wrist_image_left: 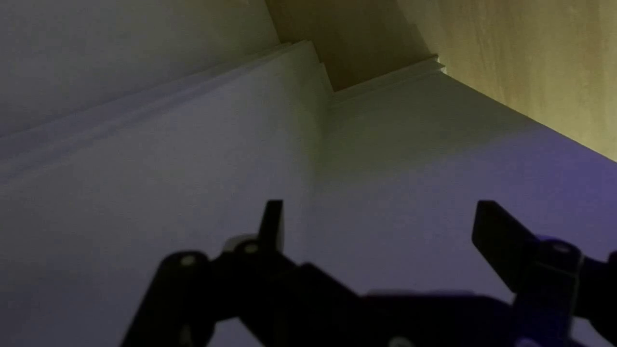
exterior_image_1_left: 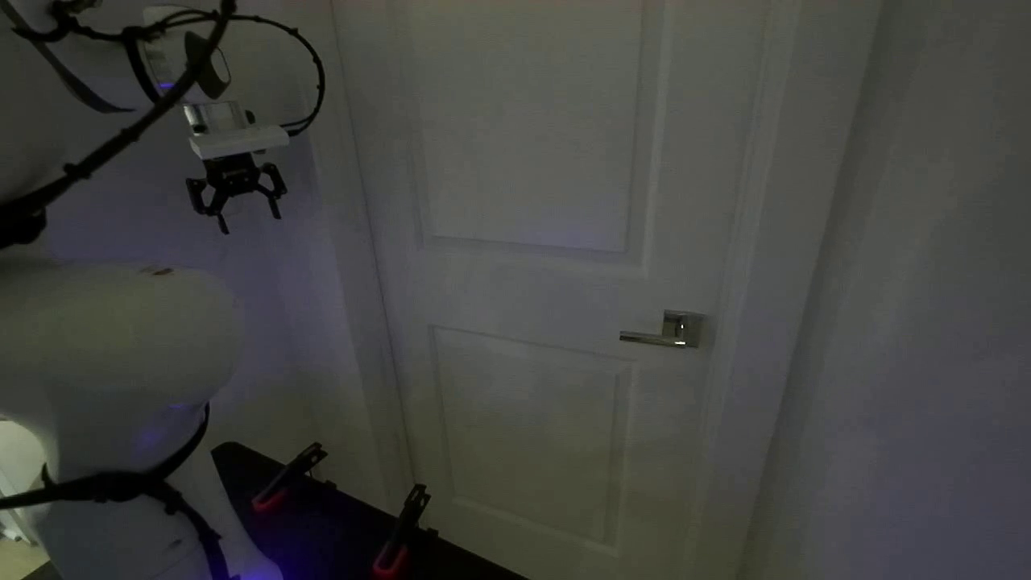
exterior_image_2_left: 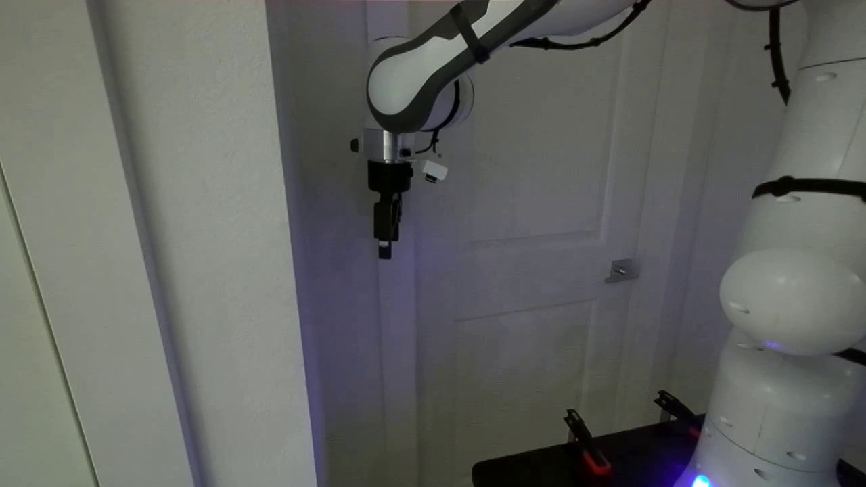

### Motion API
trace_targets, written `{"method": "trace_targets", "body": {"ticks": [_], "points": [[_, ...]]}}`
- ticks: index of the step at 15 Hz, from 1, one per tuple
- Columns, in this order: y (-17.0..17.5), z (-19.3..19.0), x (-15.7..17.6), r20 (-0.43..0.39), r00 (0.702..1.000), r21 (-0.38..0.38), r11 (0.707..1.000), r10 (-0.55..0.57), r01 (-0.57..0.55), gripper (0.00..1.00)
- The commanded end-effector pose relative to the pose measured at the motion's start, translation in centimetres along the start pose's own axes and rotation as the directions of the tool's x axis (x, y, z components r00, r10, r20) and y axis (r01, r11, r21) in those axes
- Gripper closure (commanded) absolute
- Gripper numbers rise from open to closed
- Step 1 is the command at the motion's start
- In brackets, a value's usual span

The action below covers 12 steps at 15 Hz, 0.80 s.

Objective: Switch the light on then off again.

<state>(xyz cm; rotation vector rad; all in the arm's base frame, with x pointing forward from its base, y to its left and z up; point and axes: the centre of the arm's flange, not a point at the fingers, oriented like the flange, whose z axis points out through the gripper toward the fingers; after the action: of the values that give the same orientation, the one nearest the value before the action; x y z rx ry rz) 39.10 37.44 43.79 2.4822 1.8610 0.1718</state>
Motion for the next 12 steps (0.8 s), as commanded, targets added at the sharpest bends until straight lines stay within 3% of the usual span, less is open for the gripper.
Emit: {"method": "trace_targets", "body": {"ticks": [1, 7, 12], "points": [[-2.2, -2.0, 0.3, 0.002, 1.0, -0.04, 0.999, -0.023, 0.023, 0.0], [-6.9, -5.8, 1.1, 0.038, 0.998, -0.084, 0.996, -0.039, 0.043, 0.0], [-9.1, -7.6, 1.3, 0.026, 0.998, -0.226, 0.973, 0.056, -0.049, 0.0]]}}
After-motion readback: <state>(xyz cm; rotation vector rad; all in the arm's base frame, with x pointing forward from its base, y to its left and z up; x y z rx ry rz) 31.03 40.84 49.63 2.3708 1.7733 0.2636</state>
